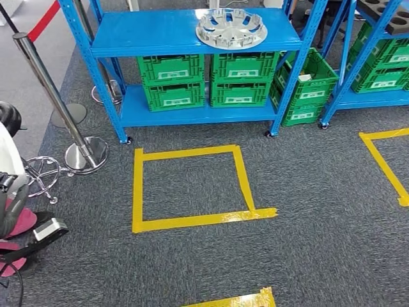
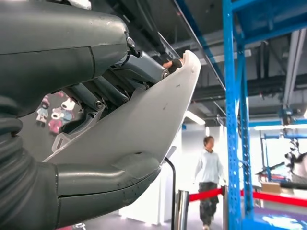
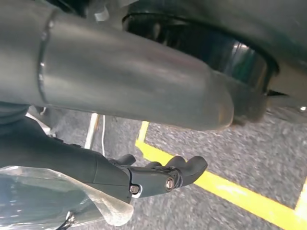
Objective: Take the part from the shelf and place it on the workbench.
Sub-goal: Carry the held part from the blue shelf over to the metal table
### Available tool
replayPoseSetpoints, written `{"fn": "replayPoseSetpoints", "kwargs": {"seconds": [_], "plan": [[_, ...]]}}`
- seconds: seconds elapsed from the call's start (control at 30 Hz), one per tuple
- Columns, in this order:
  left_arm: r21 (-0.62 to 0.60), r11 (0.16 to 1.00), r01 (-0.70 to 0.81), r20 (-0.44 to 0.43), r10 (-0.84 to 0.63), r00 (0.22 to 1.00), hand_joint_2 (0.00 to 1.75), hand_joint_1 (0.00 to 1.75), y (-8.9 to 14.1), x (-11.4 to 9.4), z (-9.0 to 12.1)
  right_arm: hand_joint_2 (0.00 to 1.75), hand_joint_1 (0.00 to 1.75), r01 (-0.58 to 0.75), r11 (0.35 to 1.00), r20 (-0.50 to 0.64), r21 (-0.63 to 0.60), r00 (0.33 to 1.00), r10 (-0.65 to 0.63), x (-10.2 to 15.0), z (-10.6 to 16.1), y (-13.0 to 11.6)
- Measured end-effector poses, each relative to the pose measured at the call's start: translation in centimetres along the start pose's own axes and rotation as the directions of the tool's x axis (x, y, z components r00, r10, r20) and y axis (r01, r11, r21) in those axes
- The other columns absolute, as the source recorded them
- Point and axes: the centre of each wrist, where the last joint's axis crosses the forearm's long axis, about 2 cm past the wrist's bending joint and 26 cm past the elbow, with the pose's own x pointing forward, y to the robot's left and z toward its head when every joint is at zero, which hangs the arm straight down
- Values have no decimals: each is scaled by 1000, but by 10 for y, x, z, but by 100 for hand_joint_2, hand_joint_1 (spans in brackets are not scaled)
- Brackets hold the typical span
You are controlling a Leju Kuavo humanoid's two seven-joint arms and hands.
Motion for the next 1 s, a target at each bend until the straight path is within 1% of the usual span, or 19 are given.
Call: {"fn": "replayPoseSetpoints", "kwargs": {"seconds": [0.3,0.8,1.0], "plan": [[-10,1000,-16,-17,16,1000,175,175,0,-1,0,0,0,-8,1000,-1,3,1000,8,0,0,-1],[-18,1000,-8,-14,7,1000,175,175,0,-5,0,0,0,-19,998,9,53,1000,18,0,1,0],[-15,1000,-5,-13,5,1000,175,175,0,-5,-2,0,0,-32,998,14,55,999,32,0,0,0]]}}
